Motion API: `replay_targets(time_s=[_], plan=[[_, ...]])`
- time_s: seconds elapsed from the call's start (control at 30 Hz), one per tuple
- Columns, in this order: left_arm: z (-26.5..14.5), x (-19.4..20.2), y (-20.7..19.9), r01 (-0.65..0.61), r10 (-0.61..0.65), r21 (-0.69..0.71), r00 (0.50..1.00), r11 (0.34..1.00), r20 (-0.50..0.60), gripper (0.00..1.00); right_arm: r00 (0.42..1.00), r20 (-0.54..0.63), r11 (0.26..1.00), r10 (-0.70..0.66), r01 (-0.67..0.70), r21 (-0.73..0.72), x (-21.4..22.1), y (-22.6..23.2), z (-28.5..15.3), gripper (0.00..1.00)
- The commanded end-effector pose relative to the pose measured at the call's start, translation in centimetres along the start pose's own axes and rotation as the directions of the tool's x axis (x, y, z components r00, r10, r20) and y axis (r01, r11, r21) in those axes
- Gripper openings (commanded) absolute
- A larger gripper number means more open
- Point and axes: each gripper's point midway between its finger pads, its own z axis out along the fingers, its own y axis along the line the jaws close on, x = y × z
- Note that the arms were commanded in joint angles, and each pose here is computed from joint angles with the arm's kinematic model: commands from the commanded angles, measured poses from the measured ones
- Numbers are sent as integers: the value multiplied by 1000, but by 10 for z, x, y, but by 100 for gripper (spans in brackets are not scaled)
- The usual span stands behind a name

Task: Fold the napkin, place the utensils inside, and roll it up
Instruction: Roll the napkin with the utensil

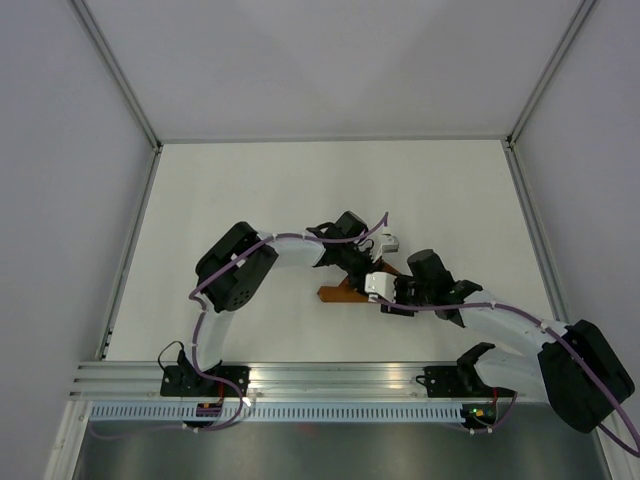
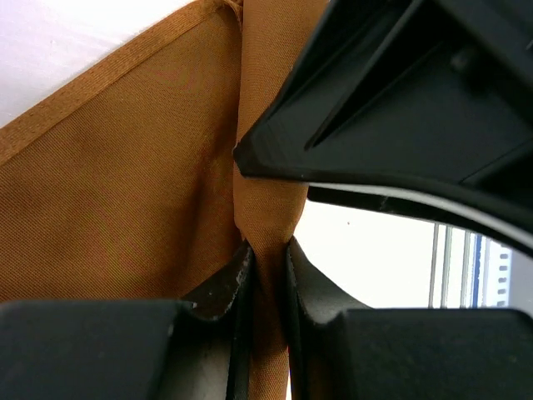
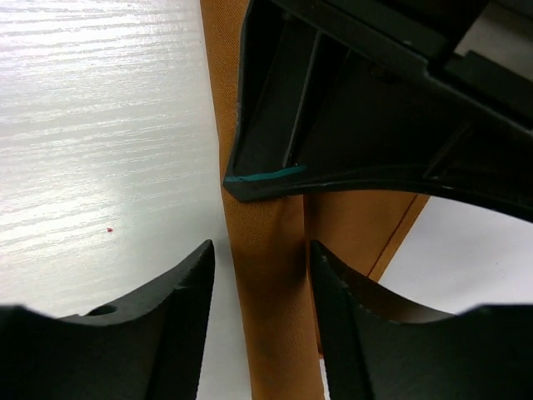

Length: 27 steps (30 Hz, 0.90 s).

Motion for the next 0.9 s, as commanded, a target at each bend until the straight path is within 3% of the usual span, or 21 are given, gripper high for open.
replay_targets(time_s=[0.0, 0.13, 0.33, 0.7, 0.77, 0.87], plan=[[8, 69, 16, 190, -202, -84, 964, 978, -175, 15, 1000, -15, 999, -20, 21, 45, -2, -12, 3, 54], [10, 64, 19, 198, -210, -87, 964, 976, -160, 22, 999, -42, 999, -17, 19, 37, 5, -9, 5, 32], [-5, 43, 26, 202, -209, -112, 976, 973, -54, 27, 998, -66, 1000, -17, 18, 15, 9, -5, 4, 11], [-52, -4, 23, 177, -149, -125, 967, 976, 207, 38, 996, -92, 997, -5, -2, -81, 11, 4, 11, 2], [-56, -6, 21, 176, -146, -119, 963, 977, 227, 49, 995, -98, 995, -7, -3, -102, 12, 6, 13, 1], [-61, -9, 22, 174, -138, -122, 956, 977, 260, 46, 995, -104, 992, -7, -7, -128, 12, 8, 14, 0]])
